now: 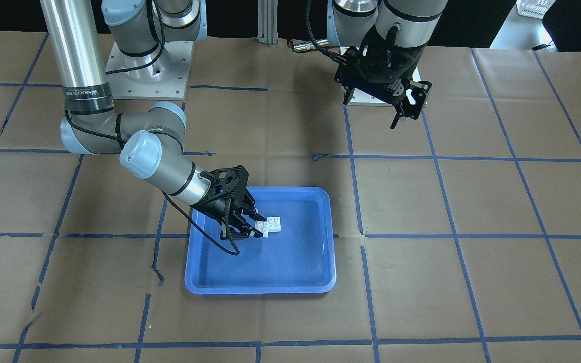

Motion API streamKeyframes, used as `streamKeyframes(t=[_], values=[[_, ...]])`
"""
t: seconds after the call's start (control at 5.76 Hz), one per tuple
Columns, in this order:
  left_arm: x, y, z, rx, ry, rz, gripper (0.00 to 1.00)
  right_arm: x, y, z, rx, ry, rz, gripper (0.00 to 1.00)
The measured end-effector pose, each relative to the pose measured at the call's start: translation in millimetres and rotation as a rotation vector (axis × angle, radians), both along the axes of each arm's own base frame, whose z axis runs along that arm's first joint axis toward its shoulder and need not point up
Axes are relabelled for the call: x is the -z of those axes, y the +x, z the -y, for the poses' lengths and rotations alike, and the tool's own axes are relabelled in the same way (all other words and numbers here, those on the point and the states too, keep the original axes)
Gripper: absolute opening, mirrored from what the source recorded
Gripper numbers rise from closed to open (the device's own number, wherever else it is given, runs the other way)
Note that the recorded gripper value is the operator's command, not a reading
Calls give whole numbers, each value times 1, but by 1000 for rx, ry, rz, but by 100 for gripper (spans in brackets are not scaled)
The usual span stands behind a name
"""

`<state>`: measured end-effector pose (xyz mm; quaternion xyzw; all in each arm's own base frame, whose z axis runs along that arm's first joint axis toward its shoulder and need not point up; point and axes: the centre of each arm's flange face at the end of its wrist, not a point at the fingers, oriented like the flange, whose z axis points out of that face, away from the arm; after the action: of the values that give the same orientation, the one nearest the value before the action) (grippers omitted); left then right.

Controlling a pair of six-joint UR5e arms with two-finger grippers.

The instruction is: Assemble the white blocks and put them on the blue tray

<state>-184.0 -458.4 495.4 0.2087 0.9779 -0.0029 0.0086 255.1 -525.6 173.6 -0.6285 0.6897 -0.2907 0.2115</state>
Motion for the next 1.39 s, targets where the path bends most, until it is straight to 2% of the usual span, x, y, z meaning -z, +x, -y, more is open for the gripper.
streamKeyframes(t=[0.17, 0.35, 0.52, 0.69, 1.39], values=[[-6, 3, 3, -241, -47, -4, 99, 4, 1, -3, -8, 2, -3, 25], [-10, 6, 6, -415, -76, -18, 99, 4, 0, -2, -12, -9, -5, 22], [-13, 9, 8, -489, -93, -29, 99, 1, -2, 1, -13, -26, -7, 21], [-14, 10, 9, -508, -99, -33, 99, -1, -4, 3, -9, -39, -8, 21], [-14, 11, 9, -514, -100, -35, 99, 10, -15, -10, 21, -5, -8, 21]])
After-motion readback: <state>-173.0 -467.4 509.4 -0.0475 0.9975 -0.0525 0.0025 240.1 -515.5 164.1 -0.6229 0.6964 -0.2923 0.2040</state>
